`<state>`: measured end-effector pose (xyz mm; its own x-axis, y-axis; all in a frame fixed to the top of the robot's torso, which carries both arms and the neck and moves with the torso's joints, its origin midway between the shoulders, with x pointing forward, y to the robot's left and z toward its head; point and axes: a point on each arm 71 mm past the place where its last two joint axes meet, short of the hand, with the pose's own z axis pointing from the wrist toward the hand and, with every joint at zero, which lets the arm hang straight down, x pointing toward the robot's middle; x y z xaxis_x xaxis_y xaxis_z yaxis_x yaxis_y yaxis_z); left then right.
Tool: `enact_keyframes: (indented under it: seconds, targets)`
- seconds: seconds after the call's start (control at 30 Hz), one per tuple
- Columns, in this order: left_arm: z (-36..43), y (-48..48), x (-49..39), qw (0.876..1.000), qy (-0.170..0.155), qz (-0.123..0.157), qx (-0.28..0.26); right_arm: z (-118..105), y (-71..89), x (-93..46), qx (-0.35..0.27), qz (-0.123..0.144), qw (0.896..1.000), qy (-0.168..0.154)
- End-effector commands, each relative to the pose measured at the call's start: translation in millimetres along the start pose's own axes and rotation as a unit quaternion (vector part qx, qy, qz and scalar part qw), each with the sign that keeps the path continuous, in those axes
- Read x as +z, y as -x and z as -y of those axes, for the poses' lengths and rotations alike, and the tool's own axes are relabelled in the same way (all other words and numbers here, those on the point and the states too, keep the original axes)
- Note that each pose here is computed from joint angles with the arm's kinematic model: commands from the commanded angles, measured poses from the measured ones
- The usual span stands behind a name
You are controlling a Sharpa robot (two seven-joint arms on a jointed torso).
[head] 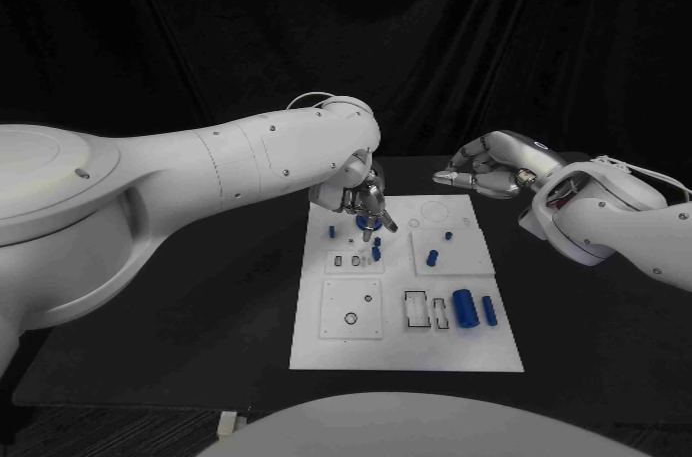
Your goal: Assemble the parts on the task board
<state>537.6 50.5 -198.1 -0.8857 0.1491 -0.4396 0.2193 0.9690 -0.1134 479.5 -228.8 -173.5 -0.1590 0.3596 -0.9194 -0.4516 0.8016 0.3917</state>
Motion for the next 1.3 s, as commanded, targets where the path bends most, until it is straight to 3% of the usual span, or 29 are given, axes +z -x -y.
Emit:
enact_keyframes:
  seconds: [0.03,0.43,1.3]
  targets:
    - [2.4,-2.5,3.7,1.000,-0.003,-0.001,-0.007,2.2,-2.2,-0.3,0.000,-0.007,1.000,-0.011]
    - [-2.3,-12.2,17.0,1.000,-0.002,-0.009,-0.020,4.6,-3.2,-1.5,0.000,-0.012,1.000,-0.017]
    - [-4.7,-18.8,27.8,0.999,-0.002,-0.010,-0.033,5.7,-6.3,-2.1,0.001,-0.021,1.000,-0.020]
